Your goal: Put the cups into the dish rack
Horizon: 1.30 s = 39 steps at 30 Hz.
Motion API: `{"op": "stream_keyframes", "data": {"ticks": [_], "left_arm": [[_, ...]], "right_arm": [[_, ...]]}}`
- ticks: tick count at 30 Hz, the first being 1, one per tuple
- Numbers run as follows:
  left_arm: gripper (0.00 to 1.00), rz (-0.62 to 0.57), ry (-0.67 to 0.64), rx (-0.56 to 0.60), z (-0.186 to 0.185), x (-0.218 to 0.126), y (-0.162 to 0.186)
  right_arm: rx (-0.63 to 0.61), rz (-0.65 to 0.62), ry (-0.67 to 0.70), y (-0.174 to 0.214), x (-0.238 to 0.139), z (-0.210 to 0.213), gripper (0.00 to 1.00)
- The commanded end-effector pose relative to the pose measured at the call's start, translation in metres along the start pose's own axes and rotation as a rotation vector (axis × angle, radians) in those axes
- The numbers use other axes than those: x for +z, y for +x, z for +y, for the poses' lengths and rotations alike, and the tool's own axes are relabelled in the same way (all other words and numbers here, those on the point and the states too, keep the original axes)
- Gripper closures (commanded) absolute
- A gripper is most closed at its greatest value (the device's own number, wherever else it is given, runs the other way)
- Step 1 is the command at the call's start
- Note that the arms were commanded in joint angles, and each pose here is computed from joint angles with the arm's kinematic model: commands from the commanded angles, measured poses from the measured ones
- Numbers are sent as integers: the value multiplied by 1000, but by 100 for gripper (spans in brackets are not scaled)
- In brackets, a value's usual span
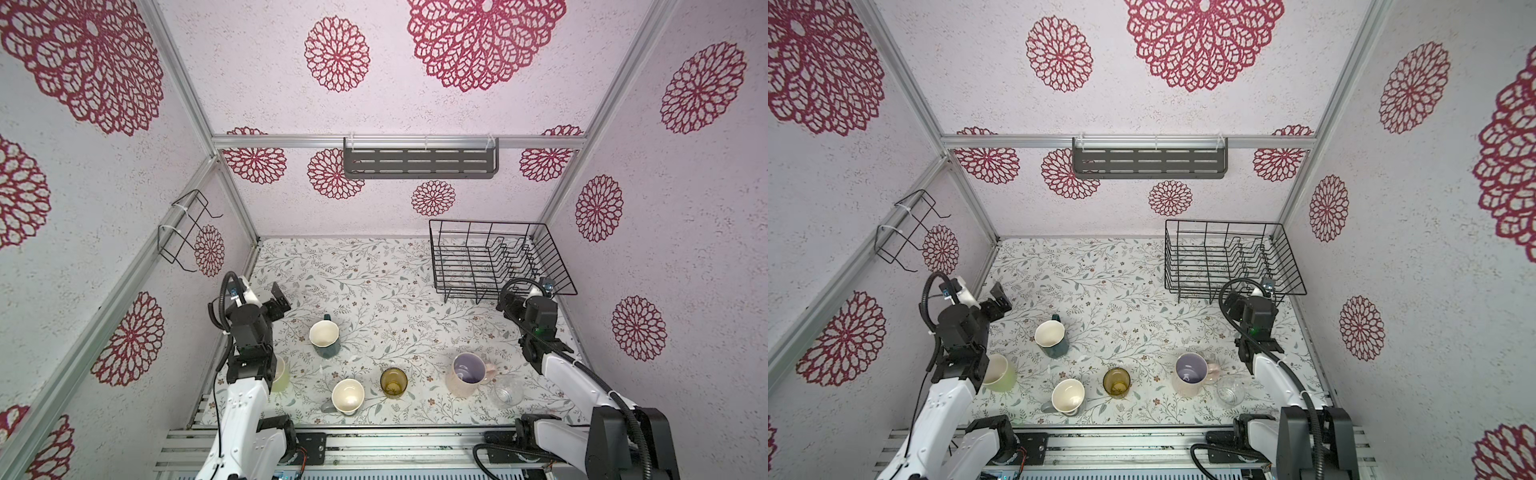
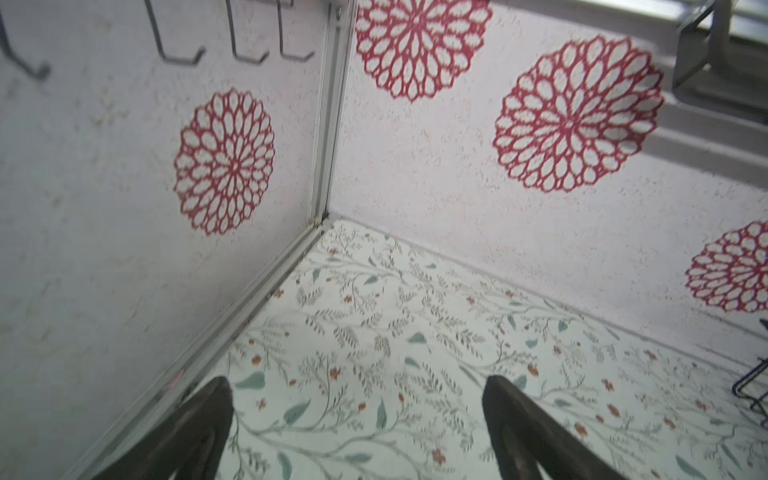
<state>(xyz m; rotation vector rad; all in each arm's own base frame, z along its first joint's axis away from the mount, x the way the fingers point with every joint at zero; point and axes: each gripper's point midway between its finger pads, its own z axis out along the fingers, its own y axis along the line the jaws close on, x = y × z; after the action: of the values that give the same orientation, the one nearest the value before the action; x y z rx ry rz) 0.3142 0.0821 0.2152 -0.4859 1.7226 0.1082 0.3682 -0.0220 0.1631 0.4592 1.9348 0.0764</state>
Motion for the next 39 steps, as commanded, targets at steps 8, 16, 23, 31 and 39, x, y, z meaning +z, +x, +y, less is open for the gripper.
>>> {"op": "stream_keyframes", "data": {"ticks": [8,16,23,31,39], "left_arm": [[3,73,3,20,9,-14,37],[3,181,-6,14,7,8,57],[3,256,-46,20,9,20,65],[3,317,-104,-22,12,18,55],[3,426,-128,-166,7,-15,38]], "right_arm": [[-166,272,-171,6,16,122,7],[-351,424,-238,45,33,193,25],[-424,483,-227,62,51,219,35],[-462,535,-259,78,57,241,50],[-530,560,-298,93,52,261,72]]}}
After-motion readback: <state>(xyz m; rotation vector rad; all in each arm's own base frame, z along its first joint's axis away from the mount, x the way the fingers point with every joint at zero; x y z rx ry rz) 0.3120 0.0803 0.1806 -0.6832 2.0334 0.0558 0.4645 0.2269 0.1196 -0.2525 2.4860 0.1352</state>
